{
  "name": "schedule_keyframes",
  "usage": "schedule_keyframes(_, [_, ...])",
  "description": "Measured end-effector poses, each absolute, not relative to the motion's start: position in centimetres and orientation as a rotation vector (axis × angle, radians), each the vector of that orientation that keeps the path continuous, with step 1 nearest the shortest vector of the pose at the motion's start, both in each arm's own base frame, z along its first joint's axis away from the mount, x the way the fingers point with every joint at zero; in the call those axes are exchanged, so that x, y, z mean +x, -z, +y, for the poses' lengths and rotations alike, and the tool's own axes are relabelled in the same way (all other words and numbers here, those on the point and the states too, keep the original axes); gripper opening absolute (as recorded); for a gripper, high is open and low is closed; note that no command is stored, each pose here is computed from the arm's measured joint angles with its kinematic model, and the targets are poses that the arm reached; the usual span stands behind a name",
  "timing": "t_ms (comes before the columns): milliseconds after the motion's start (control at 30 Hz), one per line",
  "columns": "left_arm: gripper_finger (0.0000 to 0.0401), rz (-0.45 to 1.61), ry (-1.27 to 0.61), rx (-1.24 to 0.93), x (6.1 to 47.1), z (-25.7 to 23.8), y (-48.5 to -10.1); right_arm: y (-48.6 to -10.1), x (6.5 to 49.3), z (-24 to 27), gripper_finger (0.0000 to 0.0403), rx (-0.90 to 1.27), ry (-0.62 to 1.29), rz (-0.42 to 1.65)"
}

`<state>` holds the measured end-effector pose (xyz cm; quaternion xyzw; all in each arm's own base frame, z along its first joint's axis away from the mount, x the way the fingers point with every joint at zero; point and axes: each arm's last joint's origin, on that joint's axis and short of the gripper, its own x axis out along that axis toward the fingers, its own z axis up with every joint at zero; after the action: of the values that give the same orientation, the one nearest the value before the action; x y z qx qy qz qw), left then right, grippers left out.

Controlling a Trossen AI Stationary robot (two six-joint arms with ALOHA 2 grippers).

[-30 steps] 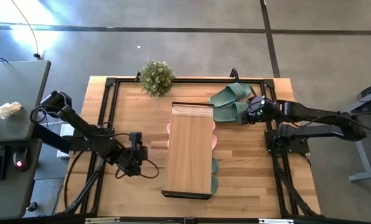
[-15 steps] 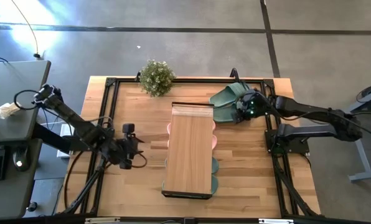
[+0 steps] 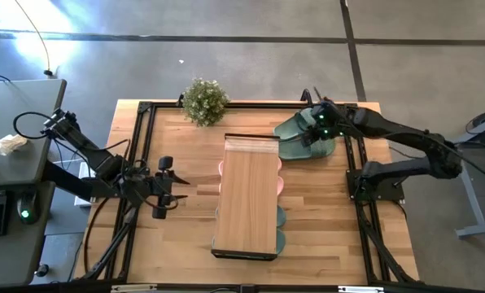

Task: Pick and place slides into the shelf
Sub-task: Put the bottom green slide on the shelf

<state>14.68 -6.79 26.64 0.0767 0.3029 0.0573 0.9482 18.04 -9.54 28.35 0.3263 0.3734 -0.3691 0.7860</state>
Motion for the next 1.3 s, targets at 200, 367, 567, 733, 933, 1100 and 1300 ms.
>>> schedule_keyframes(200, [0.0175, 0.598, -0.118, 0.142, 14.9, -6.9, -26.8, -28.1, 19.7, -10.6, 0.0138, 0.66, 0.923, 1.072])
schedule_keyframes(367, [0.0175, 0.593, -0.124, 0.142, 14.9, -6.9, -26.8, -26.6, 21.6, -11.6, 0.0138, 0.66, 0.951, 1.232])
schedule_keyframes(567, [0.0175, 0.59, -0.126, 0.137, 14.9, -6.9, -26.8, -24.3, 22.8, -12.4, 0.0138, 0.631, 1.003, 1.345])
schedule_keyframes(733, [0.0175, 0.592, -0.126, 0.145, 14.9, -6.9, -26.8, -23.1, 23.4, -12.7, 0.0138, 0.616, 1.044, 1.396])
schedule_keyframes(933, [0.0175, 0.605, -0.129, 0.156, 14.8, -6.8, -26.7, -21.5, 24.1, -13.1, 0.0138, 0.609, 1.053, 1.454])
schedule_keyframes(1100, [0.0175, 0.608, -0.129, 0.158, 14.8, -6.8, -26.7, -20.6, 24.5, -13.3, 0.0138, 0.6, 1.075, 1.481])
schedule_keyframes(1300, [0.0175, 0.611, -0.129, 0.16, 14.8, -6.8, -26.6, -19.8, 24.8, -13.5, 0.0138, 0.616, 1.108, 1.487])
